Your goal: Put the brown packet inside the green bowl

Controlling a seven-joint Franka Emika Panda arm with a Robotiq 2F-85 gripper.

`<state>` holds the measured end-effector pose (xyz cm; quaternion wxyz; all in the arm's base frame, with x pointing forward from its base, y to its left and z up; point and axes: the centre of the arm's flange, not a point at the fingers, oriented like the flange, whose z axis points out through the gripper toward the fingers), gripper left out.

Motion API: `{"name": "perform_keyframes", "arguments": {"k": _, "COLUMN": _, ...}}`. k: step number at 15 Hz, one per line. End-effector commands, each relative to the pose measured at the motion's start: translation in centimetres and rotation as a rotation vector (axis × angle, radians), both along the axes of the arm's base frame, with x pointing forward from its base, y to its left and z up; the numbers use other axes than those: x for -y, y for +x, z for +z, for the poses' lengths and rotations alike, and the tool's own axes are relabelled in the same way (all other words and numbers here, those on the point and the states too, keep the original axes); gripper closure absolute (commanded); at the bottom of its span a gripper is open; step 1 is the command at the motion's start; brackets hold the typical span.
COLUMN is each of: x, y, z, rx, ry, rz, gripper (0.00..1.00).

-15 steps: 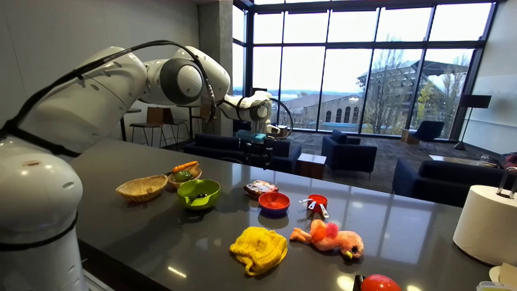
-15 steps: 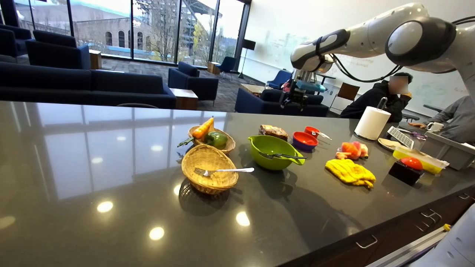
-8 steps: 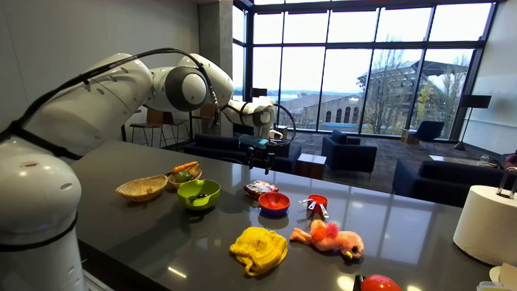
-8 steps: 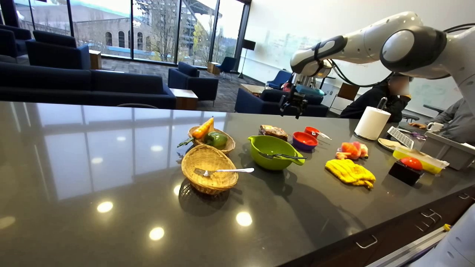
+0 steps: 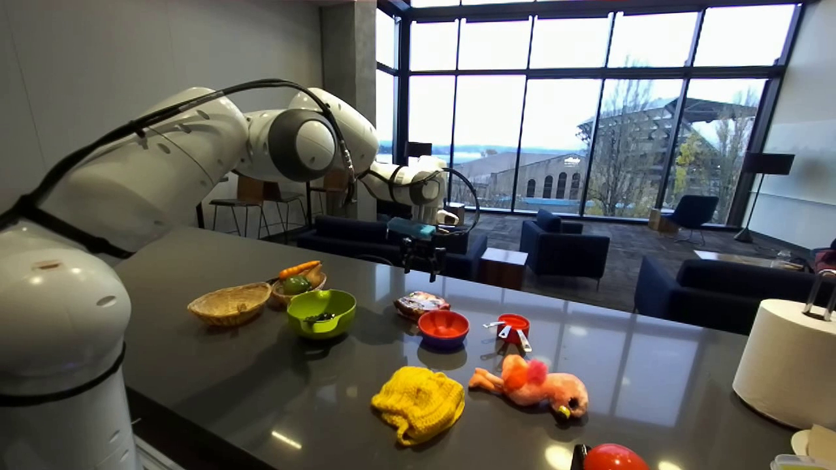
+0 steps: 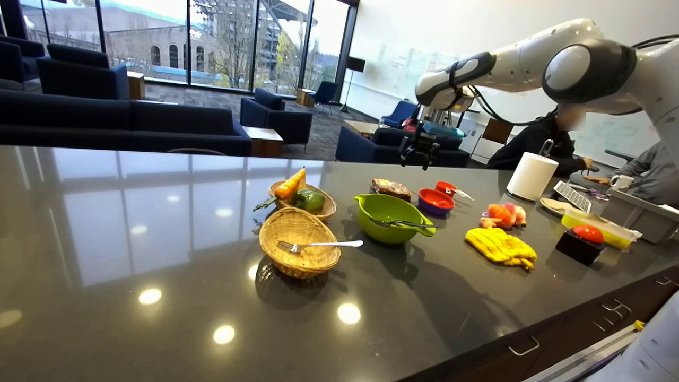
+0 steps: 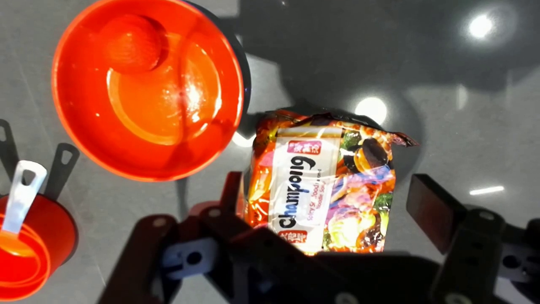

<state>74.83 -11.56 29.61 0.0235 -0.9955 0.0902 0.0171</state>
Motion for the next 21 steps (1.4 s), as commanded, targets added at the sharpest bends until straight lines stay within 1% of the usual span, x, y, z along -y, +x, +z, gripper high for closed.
{"name": "perform_keyframes", "arguments": {"k": 1, "x": 0.0, "y": 0.0, "z": 0.0, "rx": 0.0, "ry": 0.0, "rz": 0.0, "gripper": 0.0}}
{"name": "perform_keyframes", "arguments": {"k": 6, "x": 0.0, "y": 0.1, "z": -0.1, "rx": 0.001, "ry": 0.0, "rz": 0.0, "gripper": 0.0}}
{"name": "perform_keyframes", "arguments": {"k": 9, "x": 0.3, "y": 0.3, "z": -1.3, "rx": -0.004, "ry": 0.003, "rz": 0.025, "gripper": 0.0}}
{"name": "perform_keyframes", "arguments": {"k": 13, "x": 1.1, "y": 1.1, "z": -3.0, "rx": 0.007, "ry": 0.011, "rz": 0.055, "gripper": 0.0}}
{"name": "perform_keyframes", "arguments": {"k": 18, "x": 2.3, "y": 2.5, "z": -4.7, "rx": 0.039, "ry": -0.012, "rz": 0.086, "gripper": 0.0}}
{"name": "perform_keyframes", "arguments": {"k": 21, "x": 3.1, "y": 3.5, "z": -5.5, "rx": 0.045, "ry": -0.004, "rz": 0.103, "gripper": 0.0}}
